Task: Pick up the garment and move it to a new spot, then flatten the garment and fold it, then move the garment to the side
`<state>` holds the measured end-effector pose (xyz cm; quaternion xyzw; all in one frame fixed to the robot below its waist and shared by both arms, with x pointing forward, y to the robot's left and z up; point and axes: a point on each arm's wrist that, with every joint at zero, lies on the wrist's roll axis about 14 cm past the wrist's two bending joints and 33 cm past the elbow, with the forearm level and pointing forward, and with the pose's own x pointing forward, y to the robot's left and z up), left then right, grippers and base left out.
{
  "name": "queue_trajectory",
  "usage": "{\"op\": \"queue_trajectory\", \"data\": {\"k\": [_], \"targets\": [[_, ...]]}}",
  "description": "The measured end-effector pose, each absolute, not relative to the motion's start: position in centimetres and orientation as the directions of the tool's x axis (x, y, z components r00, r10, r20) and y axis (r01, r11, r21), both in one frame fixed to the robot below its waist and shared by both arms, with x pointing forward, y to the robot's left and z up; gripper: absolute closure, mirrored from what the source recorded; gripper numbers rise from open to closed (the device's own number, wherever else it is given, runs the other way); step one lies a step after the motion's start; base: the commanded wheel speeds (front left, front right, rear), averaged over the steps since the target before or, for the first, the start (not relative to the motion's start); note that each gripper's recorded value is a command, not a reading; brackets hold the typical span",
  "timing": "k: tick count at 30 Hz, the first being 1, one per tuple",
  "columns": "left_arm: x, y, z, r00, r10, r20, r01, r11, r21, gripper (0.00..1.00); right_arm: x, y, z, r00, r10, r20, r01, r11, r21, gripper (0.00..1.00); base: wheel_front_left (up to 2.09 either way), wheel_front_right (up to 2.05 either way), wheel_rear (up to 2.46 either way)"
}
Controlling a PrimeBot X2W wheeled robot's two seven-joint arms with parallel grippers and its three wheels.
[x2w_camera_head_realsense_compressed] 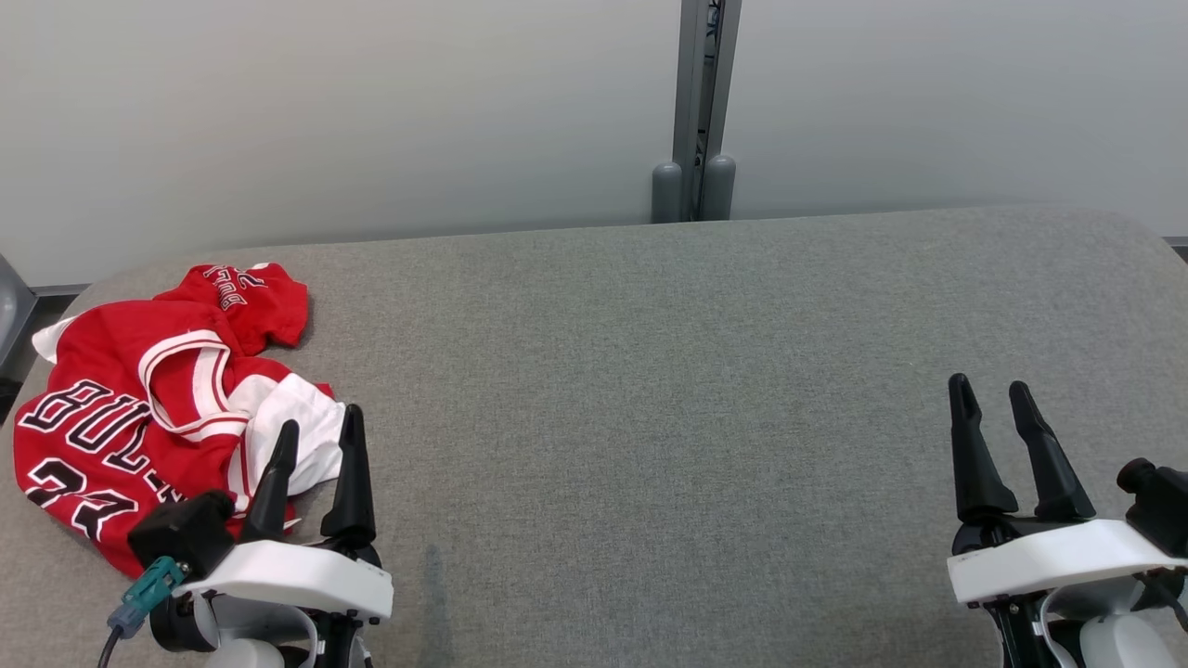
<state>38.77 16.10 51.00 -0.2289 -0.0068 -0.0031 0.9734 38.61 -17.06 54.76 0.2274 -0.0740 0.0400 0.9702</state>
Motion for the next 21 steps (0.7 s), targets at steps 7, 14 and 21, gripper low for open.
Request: {"op": "queue_trajectory", "data": {"k": [7,14,21], "targets": [[38.74,15.83,51.30,0.999,-0.008,0.033,0.020,0.922,-0.387,0.00,38.55,-16.75,54.73,0.984,0.057,0.167,-0.117,0.920,0.375,0.00,0.00,0.00,0.00],[38.70,15.56,51.53,0.999,-0.014,0.047,0.029,0.941,-0.336,0.00,38.58,-16.49,54.90,0.982,0.068,0.177,-0.124,0.937,0.327,0.00,0.00,0.00,0.00],[38.71,15.26,51.85,0.998,-0.021,0.067,0.039,0.959,-0.282,0.00,38.65,-16.21,55.12,0.979,0.082,0.189,-0.132,0.954,0.270,0.00,0.00,0.00,0.00]]}}
